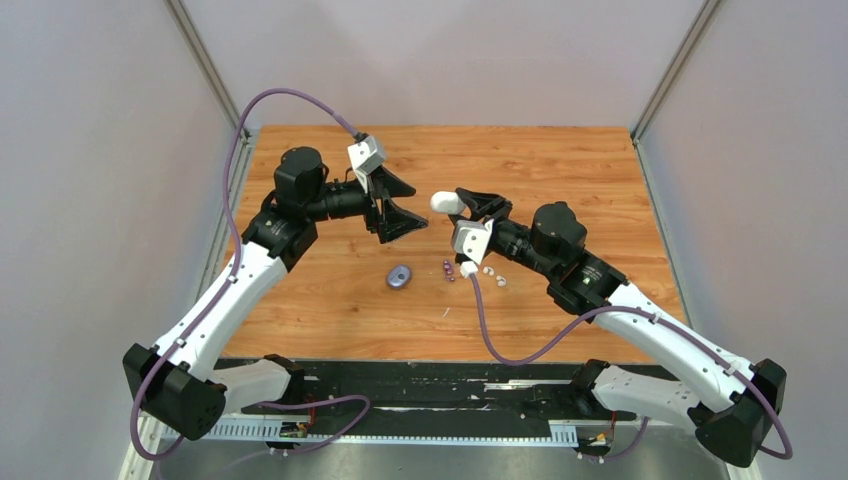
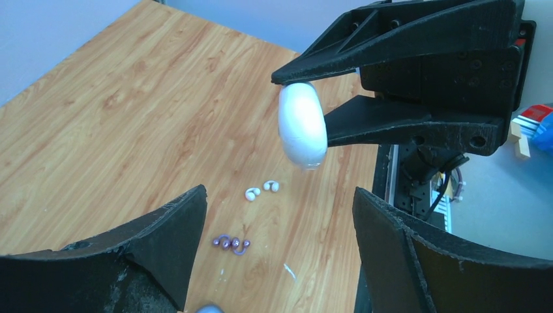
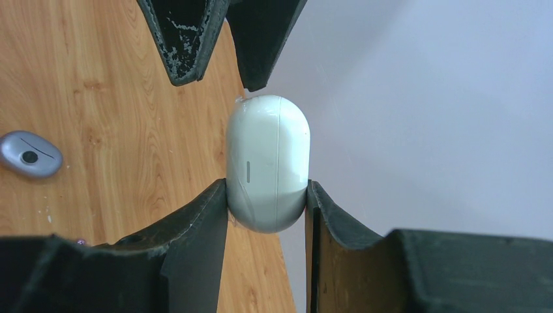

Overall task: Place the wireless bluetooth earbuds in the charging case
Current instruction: Pick up the charging case at the center of the board.

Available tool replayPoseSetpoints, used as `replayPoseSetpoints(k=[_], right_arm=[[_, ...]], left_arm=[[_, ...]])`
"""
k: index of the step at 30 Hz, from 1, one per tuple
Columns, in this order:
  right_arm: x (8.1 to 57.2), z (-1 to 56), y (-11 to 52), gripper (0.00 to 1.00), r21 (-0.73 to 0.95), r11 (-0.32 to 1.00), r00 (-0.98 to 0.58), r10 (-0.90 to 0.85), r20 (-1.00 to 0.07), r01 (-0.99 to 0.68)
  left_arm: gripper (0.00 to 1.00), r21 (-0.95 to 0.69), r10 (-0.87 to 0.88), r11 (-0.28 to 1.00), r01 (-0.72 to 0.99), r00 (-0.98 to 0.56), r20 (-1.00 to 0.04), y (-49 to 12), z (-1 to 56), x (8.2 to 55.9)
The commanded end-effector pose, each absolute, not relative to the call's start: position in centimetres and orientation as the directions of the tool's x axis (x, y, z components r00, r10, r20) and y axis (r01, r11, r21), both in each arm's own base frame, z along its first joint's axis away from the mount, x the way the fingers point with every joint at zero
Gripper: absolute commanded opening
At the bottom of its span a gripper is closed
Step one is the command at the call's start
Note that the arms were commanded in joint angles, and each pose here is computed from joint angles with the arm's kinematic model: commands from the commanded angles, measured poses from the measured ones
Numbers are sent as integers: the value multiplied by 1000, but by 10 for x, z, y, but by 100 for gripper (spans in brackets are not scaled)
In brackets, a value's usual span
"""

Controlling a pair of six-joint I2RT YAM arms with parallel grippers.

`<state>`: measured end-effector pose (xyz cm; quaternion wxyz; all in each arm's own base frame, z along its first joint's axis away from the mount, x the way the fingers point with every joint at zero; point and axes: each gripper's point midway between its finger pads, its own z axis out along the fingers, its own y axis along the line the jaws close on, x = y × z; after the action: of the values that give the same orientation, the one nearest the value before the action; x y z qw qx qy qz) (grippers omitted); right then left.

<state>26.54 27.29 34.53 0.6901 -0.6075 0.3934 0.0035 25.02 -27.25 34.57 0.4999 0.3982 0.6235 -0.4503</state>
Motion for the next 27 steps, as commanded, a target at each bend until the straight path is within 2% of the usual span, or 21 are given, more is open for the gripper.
replayPoseSetpoints(k=[1,9,27], right_arm=[[255,373,276,0,-801,321,702,-388,-598,-505],[256,370,277,0,-782,331,682,-384,-622,-528],[271,378,283,0,-788,382,687,-392,-612,-483]], left_arm=[[87,-123,0,221,968,-126,-992,-277,372,242],[73,-140,-21,158,977,-138,-990,-286,381,242],[54,-188,4,107,976,-189,-982,-304,376,252]])
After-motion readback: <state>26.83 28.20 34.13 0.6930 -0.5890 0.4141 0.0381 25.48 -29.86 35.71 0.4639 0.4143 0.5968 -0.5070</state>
